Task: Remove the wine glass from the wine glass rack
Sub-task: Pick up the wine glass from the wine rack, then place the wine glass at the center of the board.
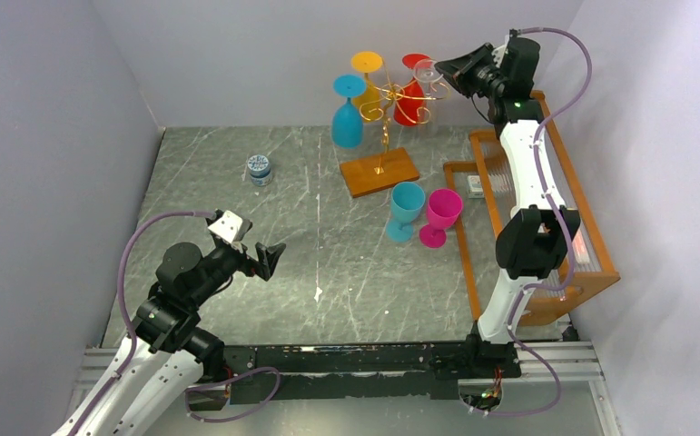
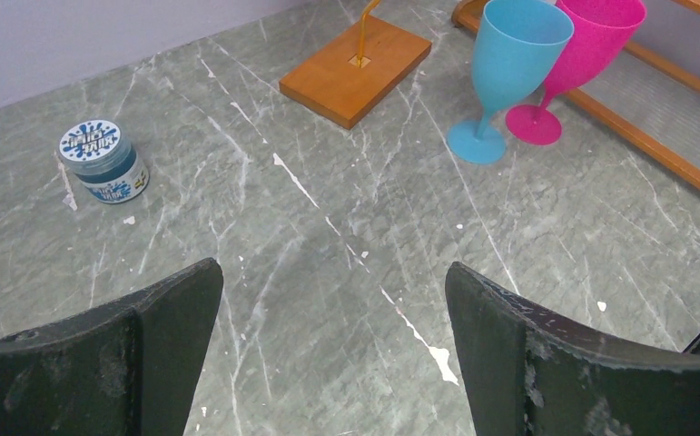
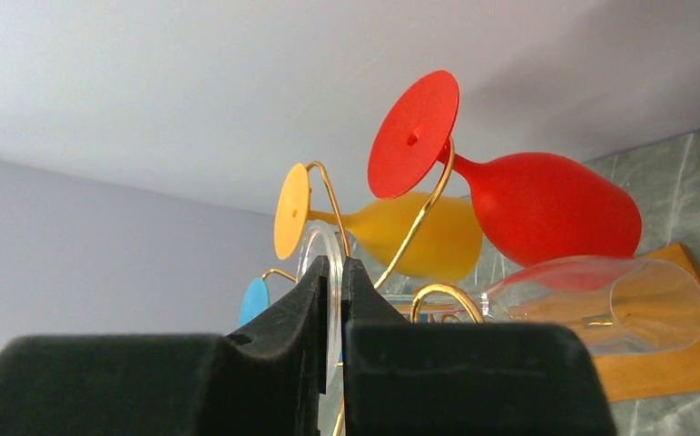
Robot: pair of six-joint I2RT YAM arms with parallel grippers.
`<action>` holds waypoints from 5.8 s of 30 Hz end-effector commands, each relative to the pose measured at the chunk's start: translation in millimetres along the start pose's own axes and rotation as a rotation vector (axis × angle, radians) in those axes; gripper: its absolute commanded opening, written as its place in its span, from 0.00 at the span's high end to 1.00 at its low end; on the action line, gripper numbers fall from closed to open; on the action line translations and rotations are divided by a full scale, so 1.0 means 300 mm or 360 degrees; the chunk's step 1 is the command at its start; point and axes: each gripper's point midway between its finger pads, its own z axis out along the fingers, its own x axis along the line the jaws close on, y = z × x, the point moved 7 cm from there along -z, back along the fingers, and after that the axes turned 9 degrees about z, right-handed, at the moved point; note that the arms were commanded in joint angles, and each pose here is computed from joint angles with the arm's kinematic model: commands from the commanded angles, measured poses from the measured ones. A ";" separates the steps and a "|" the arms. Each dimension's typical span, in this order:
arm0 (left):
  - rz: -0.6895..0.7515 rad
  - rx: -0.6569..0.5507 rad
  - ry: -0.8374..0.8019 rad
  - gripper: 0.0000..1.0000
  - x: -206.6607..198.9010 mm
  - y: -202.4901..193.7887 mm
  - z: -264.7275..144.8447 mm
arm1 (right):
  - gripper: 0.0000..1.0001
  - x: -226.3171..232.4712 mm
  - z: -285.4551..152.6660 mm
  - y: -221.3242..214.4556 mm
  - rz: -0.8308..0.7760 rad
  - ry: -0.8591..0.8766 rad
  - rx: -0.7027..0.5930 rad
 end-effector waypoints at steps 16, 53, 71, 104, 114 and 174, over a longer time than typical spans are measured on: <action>0.0011 -0.0091 0.0069 0.03 0.017 0.044 -0.021 | 1.00 0.045 0.000 0.087 -0.0076 -0.0022 -0.0275; -0.0122 0.0138 0.0175 0.03 0.036 0.033 0.003 | 1.00 0.171 -0.464 -0.064 -0.0492 0.0046 -0.0400; -0.0143 0.0167 0.0194 0.03 0.039 0.028 0.007 | 1.00 0.210 -0.654 -0.241 -0.0599 0.0235 -0.0053; -0.0195 0.0204 0.0212 0.05 0.038 0.031 -0.001 | 1.00 0.350 -0.734 -0.712 -0.0883 0.0834 0.0762; -0.0455 0.0141 0.0014 0.05 -0.026 0.098 -0.032 | 1.00 0.314 -0.666 -0.908 -0.0928 0.0790 0.0932; -0.1172 -0.0156 -0.0962 0.95 -0.225 0.245 0.039 | 1.00 0.254 -0.621 -1.154 -0.0726 0.1090 0.1208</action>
